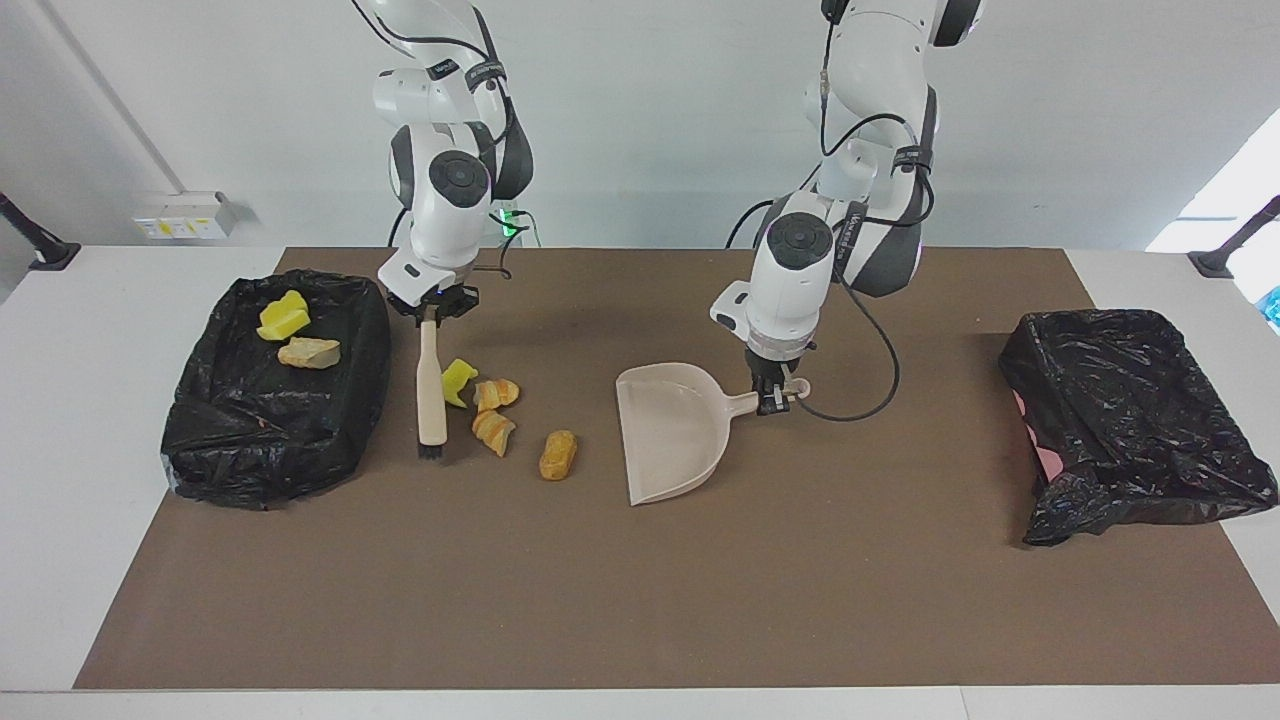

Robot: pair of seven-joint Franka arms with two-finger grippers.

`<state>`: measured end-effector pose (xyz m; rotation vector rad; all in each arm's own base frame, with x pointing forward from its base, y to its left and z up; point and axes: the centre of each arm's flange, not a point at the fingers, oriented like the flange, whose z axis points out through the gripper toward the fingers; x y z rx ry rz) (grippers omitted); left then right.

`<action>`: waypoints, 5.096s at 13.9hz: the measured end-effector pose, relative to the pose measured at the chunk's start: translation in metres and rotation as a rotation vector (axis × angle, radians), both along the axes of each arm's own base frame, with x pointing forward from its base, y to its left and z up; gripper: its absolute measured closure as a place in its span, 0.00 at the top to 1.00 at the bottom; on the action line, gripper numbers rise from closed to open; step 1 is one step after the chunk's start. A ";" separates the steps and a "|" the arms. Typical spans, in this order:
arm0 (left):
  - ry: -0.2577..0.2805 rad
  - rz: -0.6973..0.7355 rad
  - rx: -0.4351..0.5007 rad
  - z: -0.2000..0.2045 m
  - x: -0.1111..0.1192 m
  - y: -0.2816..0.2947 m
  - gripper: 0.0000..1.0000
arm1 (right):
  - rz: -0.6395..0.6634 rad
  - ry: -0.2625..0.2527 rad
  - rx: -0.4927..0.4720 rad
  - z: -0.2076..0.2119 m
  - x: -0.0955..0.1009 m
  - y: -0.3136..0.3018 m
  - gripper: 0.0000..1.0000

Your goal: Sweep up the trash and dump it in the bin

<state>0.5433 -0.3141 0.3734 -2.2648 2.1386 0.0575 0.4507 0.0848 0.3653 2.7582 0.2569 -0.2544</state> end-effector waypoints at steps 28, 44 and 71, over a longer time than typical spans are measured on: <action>0.003 0.050 0.009 -0.002 -0.034 -0.030 0.33 | -0.134 0.081 0.526 0.076 0.044 0.134 0.26; 0.003 0.052 0.009 -0.002 -0.034 -0.030 0.33 | 0.156 0.094 0.369 -0.030 0.103 0.135 0.26; -0.027 0.162 -0.326 0.032 0.067 0.166 0.33 | -0.267 0.076 0.286 0.061 -0.068 0.264 0.26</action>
